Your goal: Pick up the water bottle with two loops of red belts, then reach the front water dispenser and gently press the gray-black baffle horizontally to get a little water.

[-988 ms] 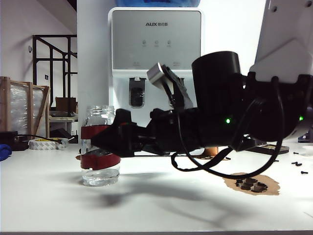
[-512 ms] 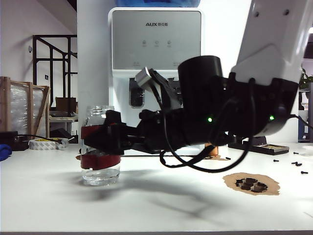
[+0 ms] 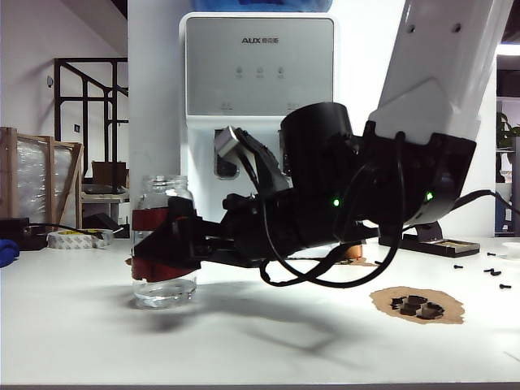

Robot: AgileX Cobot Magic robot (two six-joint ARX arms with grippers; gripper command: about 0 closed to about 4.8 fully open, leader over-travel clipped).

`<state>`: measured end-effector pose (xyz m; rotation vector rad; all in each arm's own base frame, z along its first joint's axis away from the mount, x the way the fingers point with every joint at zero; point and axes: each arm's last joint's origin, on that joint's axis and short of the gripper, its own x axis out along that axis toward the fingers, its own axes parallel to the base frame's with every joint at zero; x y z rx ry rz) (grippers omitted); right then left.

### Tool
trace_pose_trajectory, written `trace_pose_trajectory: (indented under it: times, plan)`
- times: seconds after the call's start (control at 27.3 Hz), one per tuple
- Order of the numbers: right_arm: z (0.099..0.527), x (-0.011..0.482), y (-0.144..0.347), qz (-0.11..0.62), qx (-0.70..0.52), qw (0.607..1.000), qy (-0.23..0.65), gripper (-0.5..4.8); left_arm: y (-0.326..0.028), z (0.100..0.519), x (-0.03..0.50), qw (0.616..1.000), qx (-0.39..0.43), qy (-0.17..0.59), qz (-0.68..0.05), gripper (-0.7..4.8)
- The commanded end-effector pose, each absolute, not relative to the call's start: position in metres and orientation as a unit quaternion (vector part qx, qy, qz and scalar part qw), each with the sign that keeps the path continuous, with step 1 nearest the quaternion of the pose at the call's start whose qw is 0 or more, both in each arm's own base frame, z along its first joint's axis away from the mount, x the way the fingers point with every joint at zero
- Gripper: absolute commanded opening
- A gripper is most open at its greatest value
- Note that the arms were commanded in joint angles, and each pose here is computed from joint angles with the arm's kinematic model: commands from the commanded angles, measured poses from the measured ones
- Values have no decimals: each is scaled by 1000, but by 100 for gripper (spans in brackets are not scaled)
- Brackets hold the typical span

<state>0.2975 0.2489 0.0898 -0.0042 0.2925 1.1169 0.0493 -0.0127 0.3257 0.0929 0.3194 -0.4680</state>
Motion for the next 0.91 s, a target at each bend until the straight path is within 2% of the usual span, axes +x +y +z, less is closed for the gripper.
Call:
trace_pose_trajectory:
  times: [0.04,0.11,0.26,0.37,0.44,0.51,0.59,0.7,0.73,0.91]
  plan:
    - [94,297,251,549,2,826,128,467,-13,329,49,961,35,151,-229,-4]
    - [94,296,251,555,3,822,128,421,-13,329,49,961,35,152,-229,-4]
    - [94,296,251,554,4,822,129,372,-13,329,49,961,35,151,-229,-4]
    - [94,296,251,555,4,822,128,278,-13,329,49,961,35,151,-229,-4]
    - [94,296,251,554,4,822,129,266,-13,329,49,961,35,151,-229,-5]
    - [94,296,251,554,4,822,129,220,-13,329,49,961,35,151,-229,-5]
    - [95,296,251,554,4,822,128,196,-13,329,49,961,35,151,-229,-5]
    - [96,296,251,553,4,824,126,103,-13,330,49,961,36,151,-228,-4]
    - [99,296,251,553,4,824,123,31,-13,330,49,961,36,150,-228,-5]
    - [112,298,250,519,1,848,109,25,-13,330,49,961,36,150,-228,-4]
